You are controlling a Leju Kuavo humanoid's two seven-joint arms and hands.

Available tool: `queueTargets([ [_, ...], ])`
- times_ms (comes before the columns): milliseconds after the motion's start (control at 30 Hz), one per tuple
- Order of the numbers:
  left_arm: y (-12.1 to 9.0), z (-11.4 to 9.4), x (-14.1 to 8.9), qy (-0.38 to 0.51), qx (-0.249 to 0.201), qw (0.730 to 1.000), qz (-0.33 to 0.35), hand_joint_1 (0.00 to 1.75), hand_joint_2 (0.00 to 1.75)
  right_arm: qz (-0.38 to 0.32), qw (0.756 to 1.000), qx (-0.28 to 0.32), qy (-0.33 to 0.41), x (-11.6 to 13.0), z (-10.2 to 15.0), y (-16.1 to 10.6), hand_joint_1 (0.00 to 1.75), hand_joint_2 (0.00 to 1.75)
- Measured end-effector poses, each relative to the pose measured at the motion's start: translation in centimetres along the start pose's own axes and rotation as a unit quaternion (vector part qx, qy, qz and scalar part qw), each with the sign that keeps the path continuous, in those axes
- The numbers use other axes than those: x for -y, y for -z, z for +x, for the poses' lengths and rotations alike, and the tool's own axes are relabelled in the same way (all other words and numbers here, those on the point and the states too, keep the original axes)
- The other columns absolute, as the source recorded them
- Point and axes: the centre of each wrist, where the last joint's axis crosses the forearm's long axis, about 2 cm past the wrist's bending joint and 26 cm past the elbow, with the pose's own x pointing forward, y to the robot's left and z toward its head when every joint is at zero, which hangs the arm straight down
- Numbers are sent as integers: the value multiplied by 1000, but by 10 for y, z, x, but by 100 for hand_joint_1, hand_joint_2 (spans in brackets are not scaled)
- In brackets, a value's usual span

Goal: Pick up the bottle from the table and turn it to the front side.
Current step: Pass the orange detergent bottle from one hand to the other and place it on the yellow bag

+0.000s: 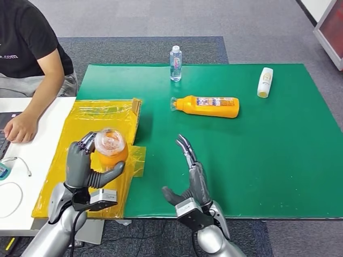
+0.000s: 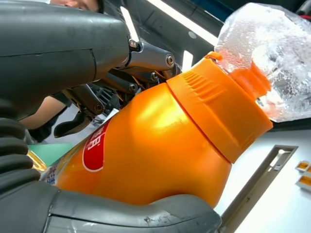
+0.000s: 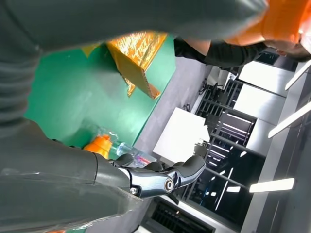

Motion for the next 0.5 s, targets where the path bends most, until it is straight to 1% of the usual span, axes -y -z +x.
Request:
queueTargets([
  [267,-10,-13,6,17,-21,999,-36,175,175,-3,1000,-10,9,-1,-1,-3,0,0],
  [500,-17,-28,7,115,-20,990,-82,175,175,-1,1000,-21,21,-4,-2,-7,0,0],
])
